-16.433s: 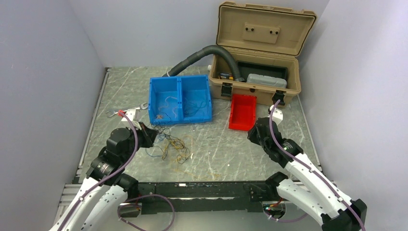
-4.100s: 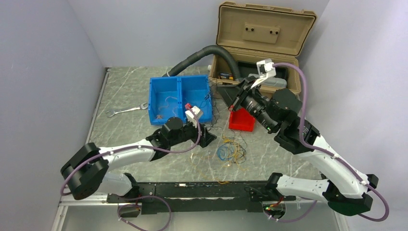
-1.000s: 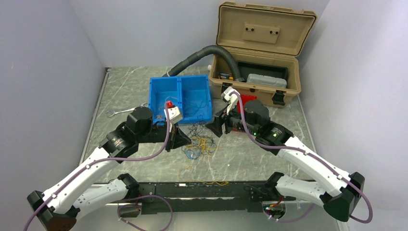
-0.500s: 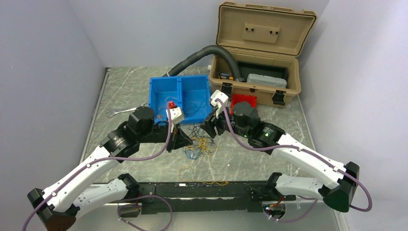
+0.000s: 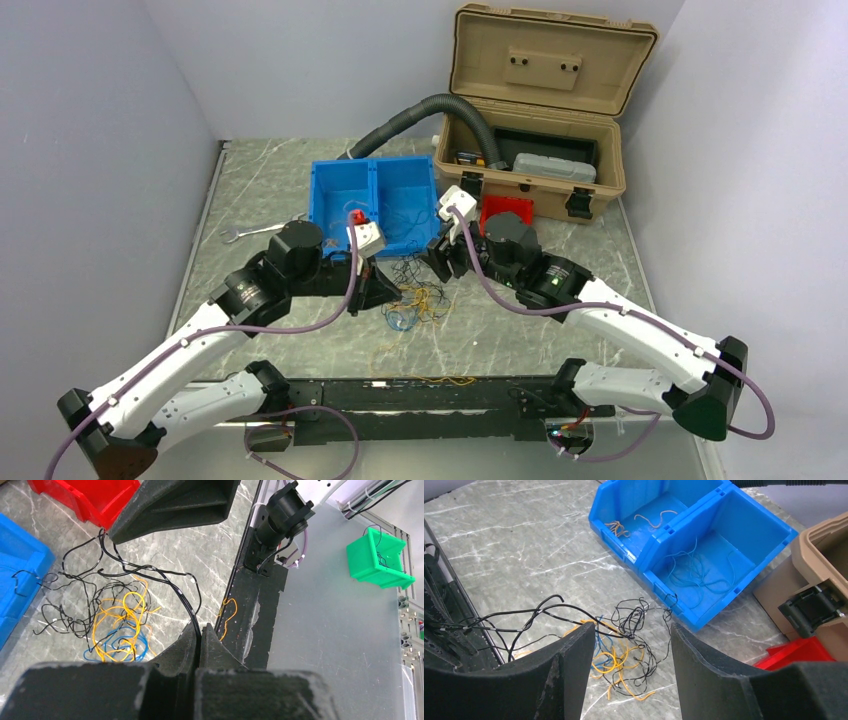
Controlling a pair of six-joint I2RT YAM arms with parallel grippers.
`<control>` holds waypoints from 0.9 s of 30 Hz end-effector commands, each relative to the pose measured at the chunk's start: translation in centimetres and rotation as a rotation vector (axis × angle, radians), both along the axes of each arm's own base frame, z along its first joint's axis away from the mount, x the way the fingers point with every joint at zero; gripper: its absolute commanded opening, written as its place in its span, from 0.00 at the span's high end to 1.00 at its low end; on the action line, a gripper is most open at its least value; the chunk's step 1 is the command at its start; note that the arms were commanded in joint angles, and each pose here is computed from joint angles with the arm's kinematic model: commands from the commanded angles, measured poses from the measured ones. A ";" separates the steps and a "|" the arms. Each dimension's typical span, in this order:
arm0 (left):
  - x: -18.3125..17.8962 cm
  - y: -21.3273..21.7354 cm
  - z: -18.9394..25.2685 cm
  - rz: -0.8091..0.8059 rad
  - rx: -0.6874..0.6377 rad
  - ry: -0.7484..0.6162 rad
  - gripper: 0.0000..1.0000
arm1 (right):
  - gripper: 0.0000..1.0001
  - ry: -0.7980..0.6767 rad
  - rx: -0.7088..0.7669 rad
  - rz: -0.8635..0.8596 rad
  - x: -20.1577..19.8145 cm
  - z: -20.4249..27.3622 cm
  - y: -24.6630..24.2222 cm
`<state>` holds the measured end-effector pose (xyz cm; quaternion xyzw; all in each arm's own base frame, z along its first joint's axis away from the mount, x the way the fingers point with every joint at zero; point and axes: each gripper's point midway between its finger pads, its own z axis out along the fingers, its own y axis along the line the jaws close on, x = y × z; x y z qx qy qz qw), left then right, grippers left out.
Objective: Untangle the cables
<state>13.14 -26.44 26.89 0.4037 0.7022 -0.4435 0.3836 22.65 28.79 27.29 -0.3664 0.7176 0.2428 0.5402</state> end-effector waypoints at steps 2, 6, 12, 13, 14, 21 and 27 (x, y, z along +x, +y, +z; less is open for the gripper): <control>0.3 -0.4 1.9 -0.008 -0.030 -0.054 1.00 | 0.41 -0.081 0.069 0.029 -0.3 3.7 0.6; 0.4 -0.4 1.9 -0.005 -0.025 -0.055 1.00 | 0.40 -0.098 0.083 0.090 -1.4 4.0 1.1; 0.4 -0.1 2.1 -0.001 -0.020 -0.067 1.00 | 0.28 -0.052 -0.007 0.262 -3.6 1.9 2.4; 0.3 -0.1 2.1 -0.003 -0.017 -0.068 1.00 | 0.27 -0.045 -0.017 0.278 -3.7 1.6 2.5; 0.3 -0.1 2.1 -0.007 -0.015 -0.068 1.00 | 0.27 -0.043 -0.020 0.292 -3.9 1.4 2.7; 0.2 -0.1 2.2 -0.011 -0.006 -0.068 1.00 | 0.63 -0.033 -0.010 0.310 -3.9 1.5 3.5; 1.4 1.0 2.1 0.094 0.020 -0.089 1.00 | 1.00 -0.055 0.036 0.145 -2.3 2.2 1.6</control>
